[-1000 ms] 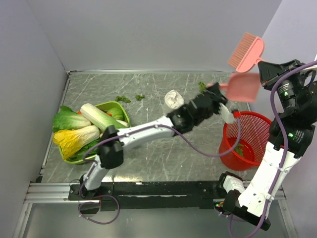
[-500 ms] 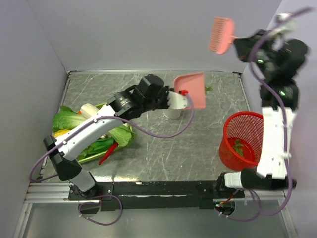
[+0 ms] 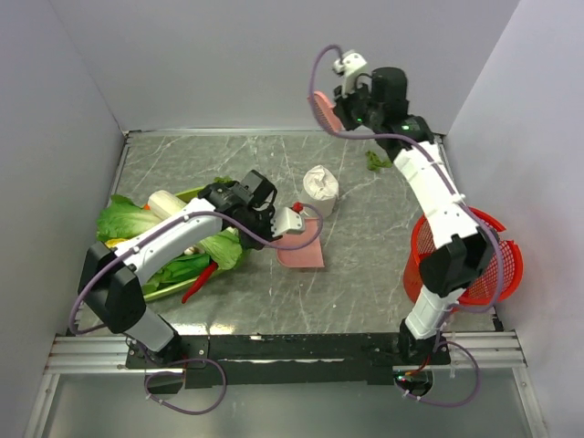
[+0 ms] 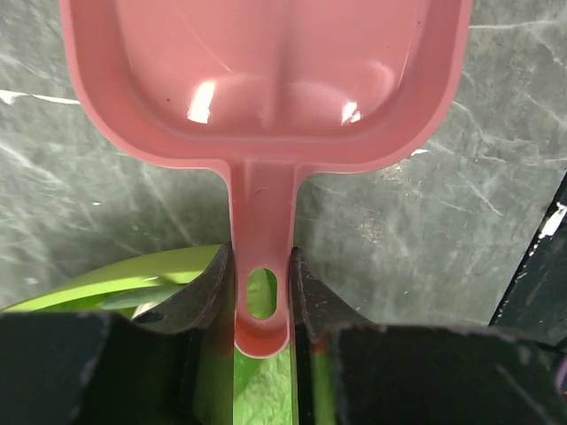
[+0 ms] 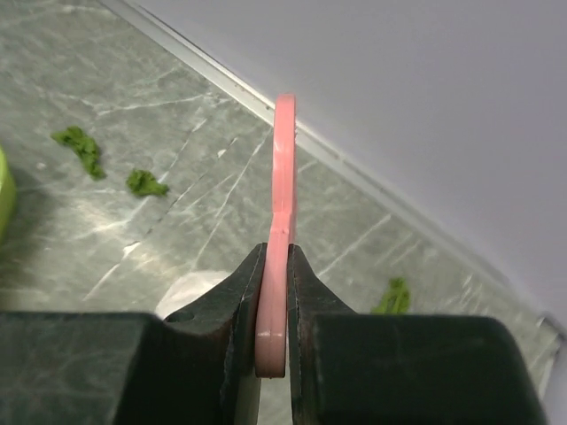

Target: Sweep away the paper scraps from the table

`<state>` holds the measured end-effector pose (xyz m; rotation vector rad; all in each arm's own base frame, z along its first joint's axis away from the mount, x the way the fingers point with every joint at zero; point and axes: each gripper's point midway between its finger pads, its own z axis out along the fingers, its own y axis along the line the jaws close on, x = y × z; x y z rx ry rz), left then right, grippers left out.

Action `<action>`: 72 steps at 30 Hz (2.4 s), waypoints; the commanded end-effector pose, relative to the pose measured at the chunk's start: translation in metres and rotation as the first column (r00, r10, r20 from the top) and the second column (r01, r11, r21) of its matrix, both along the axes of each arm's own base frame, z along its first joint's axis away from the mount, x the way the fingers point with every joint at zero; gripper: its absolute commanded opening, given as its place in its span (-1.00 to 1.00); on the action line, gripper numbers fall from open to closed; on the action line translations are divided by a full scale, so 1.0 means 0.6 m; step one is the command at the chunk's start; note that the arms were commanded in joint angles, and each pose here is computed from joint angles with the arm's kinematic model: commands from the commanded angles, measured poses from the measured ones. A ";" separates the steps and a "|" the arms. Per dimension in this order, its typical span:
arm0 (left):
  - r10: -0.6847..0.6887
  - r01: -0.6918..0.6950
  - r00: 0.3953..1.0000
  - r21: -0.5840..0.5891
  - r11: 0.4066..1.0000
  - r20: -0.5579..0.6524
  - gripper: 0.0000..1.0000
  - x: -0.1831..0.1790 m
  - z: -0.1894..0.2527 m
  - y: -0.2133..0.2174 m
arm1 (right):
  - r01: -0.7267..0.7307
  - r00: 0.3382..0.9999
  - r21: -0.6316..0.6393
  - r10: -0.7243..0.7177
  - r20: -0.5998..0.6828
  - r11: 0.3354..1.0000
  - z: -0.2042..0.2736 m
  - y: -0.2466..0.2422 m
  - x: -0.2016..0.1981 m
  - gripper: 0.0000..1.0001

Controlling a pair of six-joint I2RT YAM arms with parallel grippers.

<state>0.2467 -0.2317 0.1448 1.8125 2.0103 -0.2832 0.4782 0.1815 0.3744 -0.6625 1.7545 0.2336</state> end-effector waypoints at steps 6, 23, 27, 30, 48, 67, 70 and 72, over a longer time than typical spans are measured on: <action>-0.100 0.120 0.976 0.094 0.988 -0.194 -0.98 -0.036 -0.093 0.065 | -0.269 0.847 -0.294 0.371 0.381 0.917 0.016 0.197 0.073 -1.00; -0.232 0.232 0.973 0.125 0.965 -0.012 -0.98 -0.051 -0.101 0.101 | -0.526 0.452 -0.560 0.768 0.453 0.640 -0.202 0.404 0.091 -1.00; -0.245 0.240 0.969 0.165 0.957 0.012 -0.98 -0.060 -0.088 0.135 | -0.558 0.482 -0.484 0.739 0.471 0.674 -0.190 0.417 0.100 -1.00; -0.272 0.263 0.961 0.130 0.956 0.049 -0.98 -0.070 -0.058 0.145 | -0.588 0.493 -0.444 0.734 0.467 0.676 -0.202 0.427 0.091 -1.00; -0.301 0.305 0.952 -0.073 0.949 0.061 -0.98 -0.129 0.028 0.104 | -0.670 0.229 -0.634 0.919 0.320 0.387 -0.312 0.449 0.014 -1.00; -0.304 0.308 0.951 -0.085 0.948 0.054 -0.98 -0.161 0.028 0.103 | -0.559 0.174 -0.811 0.981 0.087 0.171 -0.417 0.453 -0.003 -1.00; -0.307 0.312 0.949 -0.079 0.947 0.071 -0.98 -0.156 0.023 0.103 | -0.566 0.225 -0.806 0.973 0.053 0.174 -0.418 0.442 0.004 -1.00; -0.313 0.321 0.945 -0.079 0.944 0.099 -0.98 -0.148 0.018 0.099 | -0.561 0.241 -0.810 0.970 0.040 0.173 -0.412 0.433 0.004 -1.00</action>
